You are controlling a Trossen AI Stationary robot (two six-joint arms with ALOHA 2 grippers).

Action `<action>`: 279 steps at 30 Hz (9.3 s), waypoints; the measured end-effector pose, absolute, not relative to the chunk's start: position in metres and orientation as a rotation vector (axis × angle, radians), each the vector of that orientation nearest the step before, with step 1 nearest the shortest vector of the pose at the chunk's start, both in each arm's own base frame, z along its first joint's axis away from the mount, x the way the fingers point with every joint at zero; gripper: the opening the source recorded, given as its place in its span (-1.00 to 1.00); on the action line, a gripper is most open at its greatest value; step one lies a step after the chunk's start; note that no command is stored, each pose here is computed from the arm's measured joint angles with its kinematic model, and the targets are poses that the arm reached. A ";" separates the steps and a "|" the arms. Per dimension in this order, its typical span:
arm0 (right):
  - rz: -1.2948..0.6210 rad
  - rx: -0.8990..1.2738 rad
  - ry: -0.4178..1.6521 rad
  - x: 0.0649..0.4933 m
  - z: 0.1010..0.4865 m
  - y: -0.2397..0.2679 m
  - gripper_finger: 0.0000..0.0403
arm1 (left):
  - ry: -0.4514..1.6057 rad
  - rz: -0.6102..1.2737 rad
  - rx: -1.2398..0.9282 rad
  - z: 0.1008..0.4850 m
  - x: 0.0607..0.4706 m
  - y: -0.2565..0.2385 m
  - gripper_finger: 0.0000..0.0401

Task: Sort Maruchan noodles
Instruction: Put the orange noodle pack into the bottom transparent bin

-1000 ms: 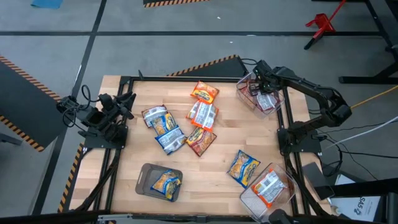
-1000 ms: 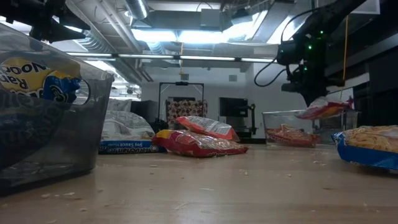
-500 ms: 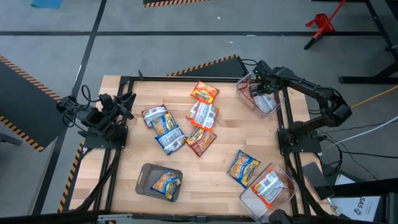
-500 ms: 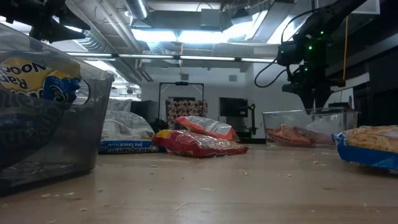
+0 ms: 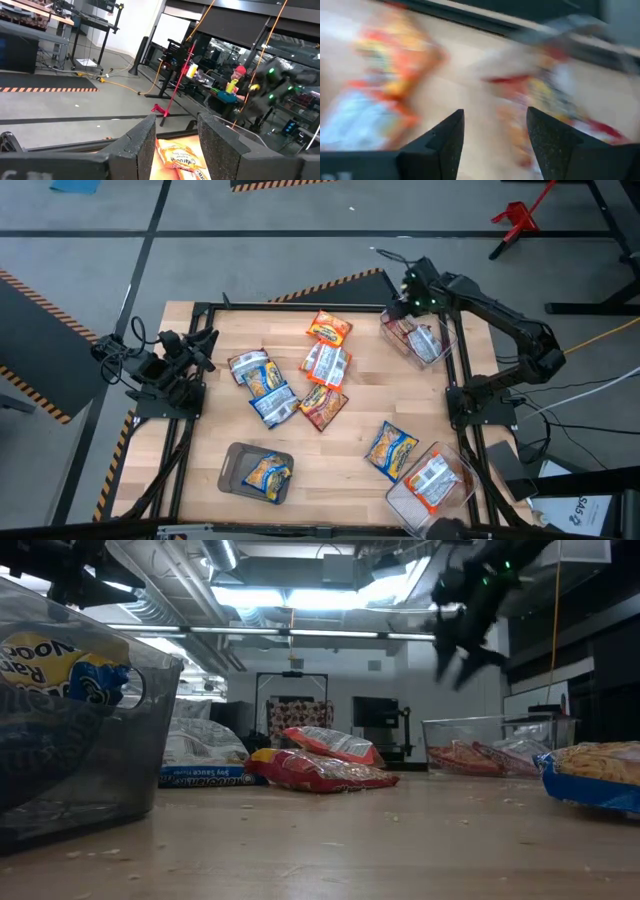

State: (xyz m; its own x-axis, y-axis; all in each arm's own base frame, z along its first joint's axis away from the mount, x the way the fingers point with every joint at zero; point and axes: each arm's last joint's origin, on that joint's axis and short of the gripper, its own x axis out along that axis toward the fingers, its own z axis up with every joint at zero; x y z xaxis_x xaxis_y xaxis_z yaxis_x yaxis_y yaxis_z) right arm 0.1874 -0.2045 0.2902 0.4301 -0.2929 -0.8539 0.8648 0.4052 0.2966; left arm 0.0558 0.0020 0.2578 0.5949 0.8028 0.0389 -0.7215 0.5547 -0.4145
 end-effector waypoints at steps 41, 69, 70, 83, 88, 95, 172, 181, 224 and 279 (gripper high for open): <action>-0.101 -0.264 1.006 0.434 0.201 -0.036 0.82 | -0.225 0.899 -0.363 0.257 0.056 0.002 -0.30; -0.202 -0.244 1.211 0.425 0.164 -0.066 0.17 | -0.214 0.901 -0.347 0.255 0.057 0.001 -0.30; -0.203 -0.240 1.215 0.425 0.164 -0.066 0.07 | -0.212 0.903 -0.344 0.255 0.057 0.001 -0.30; -0.205 -0.186 1.231 0.423 0.164 -0.064 -0.95 | -0.208 0.905 -0.338 0.255 0.057 0.001 -0.30; -0.222 -0.158 1.231 0.427 0.180 -0.065 -0.99 | -0.207 0.905 -0.337 0.254 0.057 0.001 -0.30; -0.218 -0.110 1.191 0.437 0.229 -0.065 -1.00 | -0.206 0.905 -0.335 0.254 0.057 0.001 -0.30; -0.607 0.745 1.281 0.173 0.340 0.242 -1.00 | -0.160 0.804 -0.272 0.249 0.060 -0.001 -0.30; -0.660 0.747 1.344 0.172 0.319 0.243 -1.00 | -0.159 0.804 -0.272 0.249 0.060 -0.001 -0.30; -0.575 0.976 1.395 0.179 0.305 0.265 -1.00 | -0.142 0.798 -0.261 0.246 0.061 -0.002 -0.30; -0.515 0.964 1.414 0.220 0.298 0.247 -0.06 | -0.136 0.798 -0.251 0.245 0.061 -0.002 -0.30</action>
State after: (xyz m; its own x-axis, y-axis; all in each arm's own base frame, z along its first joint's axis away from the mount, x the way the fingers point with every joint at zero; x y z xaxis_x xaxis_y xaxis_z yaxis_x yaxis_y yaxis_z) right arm 0.2201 0.2474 0.2975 0.1385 0.2374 -0.9615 0.8000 0.5455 0.2499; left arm 0.0607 -0.0016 0.2451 0.6915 0.7219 0.0256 -0.6898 0.6704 -0.2734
